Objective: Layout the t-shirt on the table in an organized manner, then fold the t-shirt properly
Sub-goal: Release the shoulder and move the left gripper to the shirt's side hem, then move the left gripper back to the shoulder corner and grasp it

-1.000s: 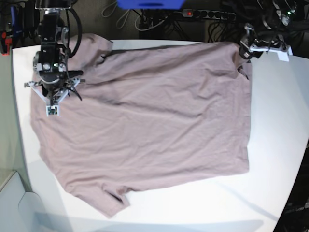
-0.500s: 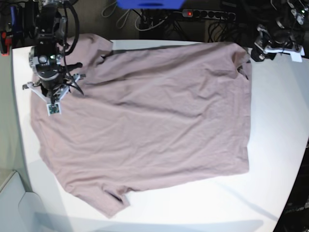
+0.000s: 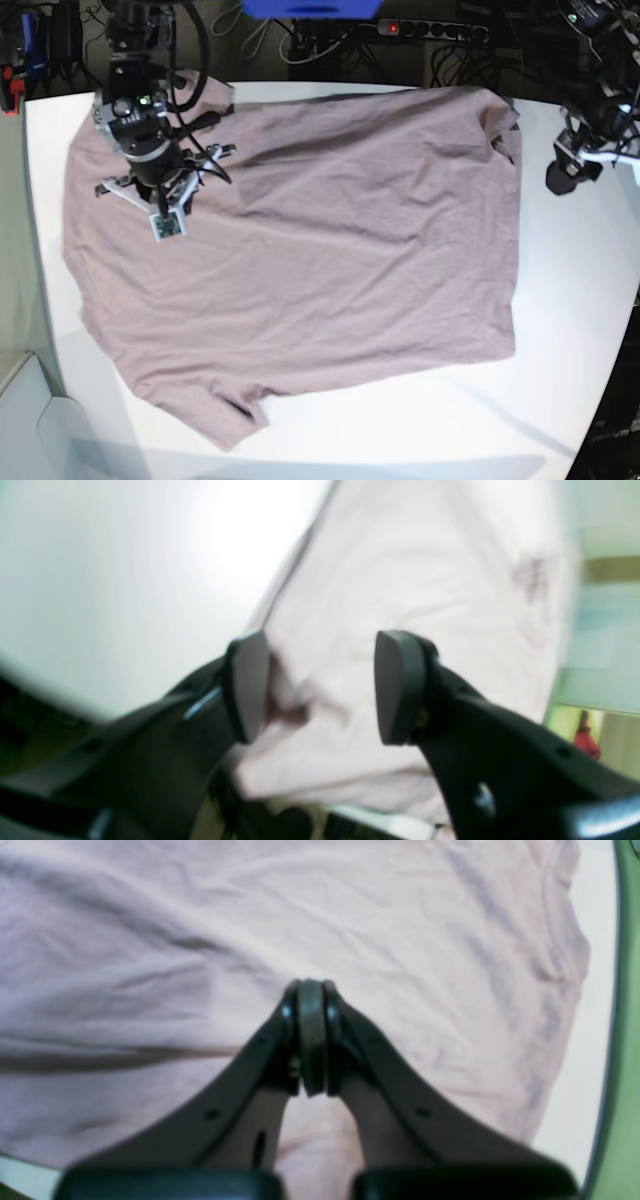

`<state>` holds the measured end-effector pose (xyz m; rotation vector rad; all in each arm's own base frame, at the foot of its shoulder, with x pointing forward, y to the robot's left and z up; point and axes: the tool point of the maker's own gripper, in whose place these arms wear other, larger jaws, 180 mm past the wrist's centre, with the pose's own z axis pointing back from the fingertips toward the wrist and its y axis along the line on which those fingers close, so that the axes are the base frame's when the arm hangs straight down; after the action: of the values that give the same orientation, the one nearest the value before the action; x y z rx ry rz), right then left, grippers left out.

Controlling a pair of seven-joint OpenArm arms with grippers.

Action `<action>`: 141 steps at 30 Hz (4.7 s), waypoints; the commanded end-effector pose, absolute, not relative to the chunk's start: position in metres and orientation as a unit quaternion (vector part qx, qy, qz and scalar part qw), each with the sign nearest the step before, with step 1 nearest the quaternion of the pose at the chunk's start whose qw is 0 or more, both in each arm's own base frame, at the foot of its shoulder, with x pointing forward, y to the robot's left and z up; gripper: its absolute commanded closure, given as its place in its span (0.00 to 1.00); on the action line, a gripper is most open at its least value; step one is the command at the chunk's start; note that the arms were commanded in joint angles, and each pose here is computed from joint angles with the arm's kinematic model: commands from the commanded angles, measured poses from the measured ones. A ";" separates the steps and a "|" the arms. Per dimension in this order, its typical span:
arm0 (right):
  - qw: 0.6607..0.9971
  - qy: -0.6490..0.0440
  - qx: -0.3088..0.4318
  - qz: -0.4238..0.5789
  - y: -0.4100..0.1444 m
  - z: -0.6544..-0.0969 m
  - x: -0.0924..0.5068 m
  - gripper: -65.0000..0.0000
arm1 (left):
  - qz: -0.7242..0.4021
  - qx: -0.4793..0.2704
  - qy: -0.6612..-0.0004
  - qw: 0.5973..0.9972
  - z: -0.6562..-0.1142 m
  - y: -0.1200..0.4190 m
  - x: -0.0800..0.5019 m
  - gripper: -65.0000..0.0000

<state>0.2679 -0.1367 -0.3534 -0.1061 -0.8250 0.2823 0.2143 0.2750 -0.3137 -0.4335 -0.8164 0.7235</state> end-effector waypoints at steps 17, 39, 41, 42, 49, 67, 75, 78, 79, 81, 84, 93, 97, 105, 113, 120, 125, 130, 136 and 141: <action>0.909 -0.365 -0.104 0.175 -0.179 -0.363 0.239 1.00 | 0.253 -0.175 -0.369 0.877 -0.356 0.218 0.455 1.00; 0.911 -0.336 -0.235 0.041 -0.311 -0.340 0.202 1.00 | 0.152 0.051 -0.451 0.878 -0.386 0.272 0.505 1.00; 0.912 -0.329 -0.243 0.036 -0.319 -0.340 0.194 1.00 | 0.150 0.052 -0.471 0.868 -0.369 0.273 0.518 1.00; 0.912 -0.325 -0.248 0.033 -0.323 -0.339 0.191 1.00 | 0.150 0.052 -0.481 0.862 -0.361 0.274 0.523 1.00; 0.912 -0.317 -0.260 0.023 -0.334 -0.338 0.181 1.00 | 0.159 0.026 -0.433 0.887 -0.335 0.268 0.534 1.00; 0.908 -0.329 -0.258 0.019 -0.333 -0.334 0.191 1.00 | 0.133 0.054 -0.340 0.929 -0.436 0.262 0.425 1.00; 0.912 -0.316 -0.260 0.024 -0.334 -0.338 0.180 1.00 | 0.089 0.098 -0.381 0.915 -0.442 0.289 0.446 1.00; 0.914 -0.312 -0.260 0.024 -0.334 -0.340 0.177 1.00 | 0.048 0.110 -0.409 0.904 -0.427 0.281 0.469 1.00; 0.914 -0.310 -0.261 0.024 -0.335 -0.340 0.177 1.00 | 0.040 0.112 -0.417 0.901 -0.420 0.279 0.477 1.00; 0.917 -0.301 -0.261 0.026 -0.335 -0.343 0.170 1.00 | 0.032 0.115 -0.428 0.896 -0.408 0.277 0.488 1.00; 0.919 -0.294 -0.261 0.029 -0.335 -0.346 0.164 1.00 | 0.029 0.116 -0.451 0.884 -0.388 0.276 0.504 1.00; 0.920 -0.293 -0.260 0.028 -0.334 -0.346 0.163 1.00 | 0.043 0.133 -0.475 0.869 -0.337 0.307 0.521 1.00; 0.919 -0.299 -0.255 0.030 -0.331 -0.346 0.168 1.00 | 0.081 0.089 -0.442 0.889 -0.330 0.312 0.497 1.00; 0.916 -0.325 -0.235 0.030 -0.314 -0.345 0.190 1.00 | 0.080 -0.041 -0.397 0.913 -0.318 0.280 0.413 1.00; 0.911 -0.347 -0.223 -0.002 -0.308 -0.341 0.204 1.00 | 0.151 -0.027 -0.396 0.905 -0.313 0.317 0.306 0.96; 0.906 -0.361 -0.221 -0.006 -0.307 -0.336 0.215 1.00 | 0.151 0.018 -0.372 0.915 -0.305 0.324 0.228 0.49; 0.906 -0.362 -0.222 -0.005 -0.308 -0.336 0.216 1.00 | 0.170 0.026 -0.318 0.932 -0.333 0.325 0.181 0.47; 0.910 -0.357 -0.210 0.020 -0.301 -0.339 0.216 1.00 | 0.188 0.026 -0.286 0.939 -0.353 0.329 0.162 0.47; 0.916 -0.346 -0.201 0.036 -0.298 -0.345 0.214 1.00 | 0.191 0.055 -0.286 0.937 -0.367 0.344 0.166 0.47; 0.922 -0.334 -0.195 0.034 -0.299 -0.356 0.209 1.00 | 0.128 0.051 -0.285 0.948 -0.376 0.335 0.184 0.47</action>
<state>0.2030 -0.2953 -0.3666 -0.3822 -0.6469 0.0576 0.1804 0.3285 -0.3839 0.0859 -0.5569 0.2675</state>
